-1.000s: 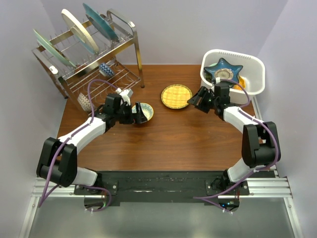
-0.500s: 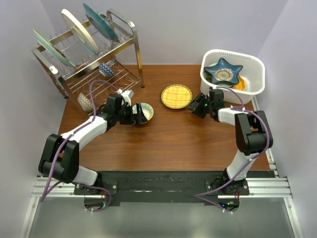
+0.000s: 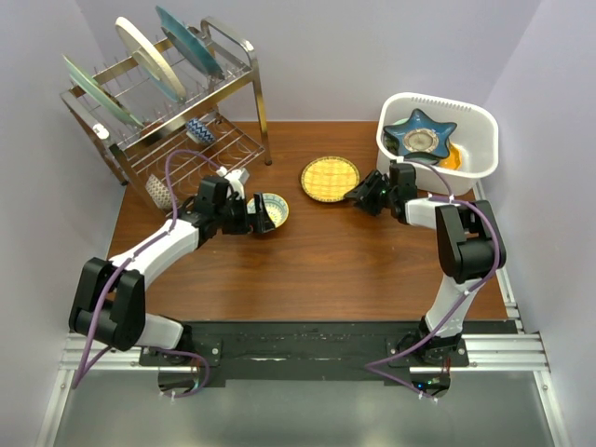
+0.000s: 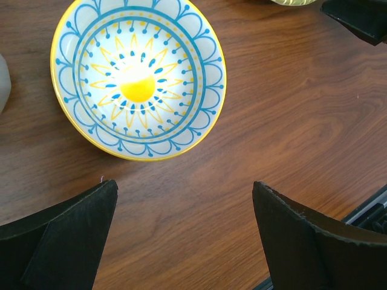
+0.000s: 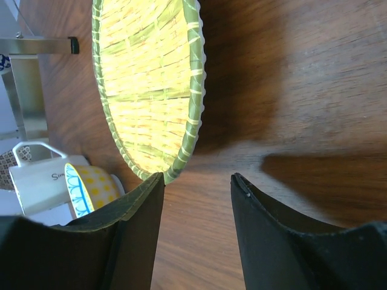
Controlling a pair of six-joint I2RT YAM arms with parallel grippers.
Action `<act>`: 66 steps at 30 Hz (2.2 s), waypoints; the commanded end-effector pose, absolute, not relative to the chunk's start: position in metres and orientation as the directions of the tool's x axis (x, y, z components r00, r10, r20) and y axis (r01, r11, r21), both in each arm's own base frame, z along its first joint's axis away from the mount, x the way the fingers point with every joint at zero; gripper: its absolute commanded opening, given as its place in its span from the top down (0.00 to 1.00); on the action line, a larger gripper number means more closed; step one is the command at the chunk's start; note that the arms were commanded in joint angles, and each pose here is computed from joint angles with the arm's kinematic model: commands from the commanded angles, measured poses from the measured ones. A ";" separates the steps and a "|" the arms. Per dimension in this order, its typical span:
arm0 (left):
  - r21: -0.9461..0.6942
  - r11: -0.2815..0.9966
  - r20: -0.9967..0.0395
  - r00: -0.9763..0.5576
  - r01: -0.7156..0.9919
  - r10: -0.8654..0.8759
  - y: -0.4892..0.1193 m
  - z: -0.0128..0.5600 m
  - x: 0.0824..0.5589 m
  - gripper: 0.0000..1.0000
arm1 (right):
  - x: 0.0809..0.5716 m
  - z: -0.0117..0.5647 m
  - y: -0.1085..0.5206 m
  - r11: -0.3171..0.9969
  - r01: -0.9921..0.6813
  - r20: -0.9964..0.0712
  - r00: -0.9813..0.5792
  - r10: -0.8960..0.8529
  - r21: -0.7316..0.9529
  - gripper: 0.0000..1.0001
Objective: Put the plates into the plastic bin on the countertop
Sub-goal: Pick up the plate at the center of the board.
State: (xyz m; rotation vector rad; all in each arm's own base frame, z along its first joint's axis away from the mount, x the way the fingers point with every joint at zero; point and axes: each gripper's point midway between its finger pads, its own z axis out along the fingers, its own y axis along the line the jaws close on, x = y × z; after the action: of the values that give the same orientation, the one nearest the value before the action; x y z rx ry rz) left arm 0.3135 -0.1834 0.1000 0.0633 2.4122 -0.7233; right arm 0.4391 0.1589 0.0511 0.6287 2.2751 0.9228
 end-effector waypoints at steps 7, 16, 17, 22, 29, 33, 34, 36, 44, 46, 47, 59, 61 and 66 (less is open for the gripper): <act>-0.474 0.850 -0.612 -0.780 0.229 -0.131 -0.183 0.116 0.316 0.02 | 0.454 0.076 0.160 0.626 0.142 -0.391 -0.671 0.631 0.766 0.49; -0.450 0.865 -0.619 -0.776 0.222 -0.123 -0.179 0.117 0.319 0.02 | 0.482 0.067 0.165 0.591 0.163 -0.360 -0.656 0.663 0.790 0.57; -0.450 0.865 -0.615 -0.779 0.220 -0.122 -0.179 0.116 0.319 0.02 | 0.483 0.066 0.165 0.589 0.166 -0.358 -0.655 0.665 0.791 0.61; -0.451 0.864 -0.614 -0.780 0.224 -0.118 -0.180 0.115 0.319 0.02 | 0.484 0.069 0.164 0.590 0.165 -0.365 -0.646 0.670 0.791 0.74; -0.444 0.866 -0.619 -0.778 0.229 -0.112 -0.179 0.117 0.321 0.02 | 0.483 0.073 0.165 0.594 0.148 -0.378 -0.645 0.664 0.791 0.87; -0.446 0.865 -0.619 -0.777 0.231 -0.111 -0.180 0.117 0.321 0.02 | 0.481 0.079 0.165 0.601 0.134 -0.390 -0.647 0.656 0.788 0.88; -0.448 0.864 -0.618 -0.778 0.231 -0.112 -0.180 0.117 0.321 0.02 | 0.480 0.079 0.164 0.603 0.135 -0.391 -0.647 0.655 0.786 0.88; -0.452 0.861 -0.614 -0.782 0.232 -0.112 -0.181 0.115 0.320 0.02 | 0.479 0.085 0.163 0.604 0.125 -0.400 -0.642 0.654 0.787 0.88; -0.452 0.859 -0.619 -0.778 0.243 -0.105 -0.182 0.115 0.321 0.02 | 0.475 0.106 0.155 0.609 0.103 -0.428 -0.621 0.657 0.786 0.85; -0.456 0.855 -0.616 -0.781 0.246 -0.103 -0.183 0.114 0.320 0.02 | 0.472 0.111 0.153 0.607 0.097 -0.432 -0.616 0.659 0.788 0.85; -0.459 0.853 -0.616 -0.781 0.247 -0.104 -0.184 0.114 0.321 0.02 | 0.473 0.118 0.151 0.605 0.087 -0.440 -0.606 0.663 0.791 0.86; -0.493 0.823 -0.617 -0.780 0.283 -0.101 -0.194 0.117 0.324 0.02 | 0.457 0.145 0.141 0.587 0.057 -0.451 -0.582 0.677 0.807 0.88; -0.493 0.821 -0.620 -0.778 0.288 -0.099 -0.196 0.118 0.325 0.02 | 0.454 0.154 0.144 0.575 0.028 -0.455 -0.580 0.676 0.818 0.88; -0.499 0.812 -0.623 -0.776 0.302 -0.095 -0.200 0.121 0.330 0.02 | 0.448 0.173 0.152 0.541 -0.032 -0.452 -0.591 0.668 0.841 0.88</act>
State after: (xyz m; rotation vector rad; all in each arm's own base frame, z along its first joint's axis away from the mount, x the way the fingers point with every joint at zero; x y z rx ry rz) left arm 0.3128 -0.1864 0.0966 0.0831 2.4275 -0.7400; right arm 0.4347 0.1471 0.1105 0.6579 2.1540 1.0073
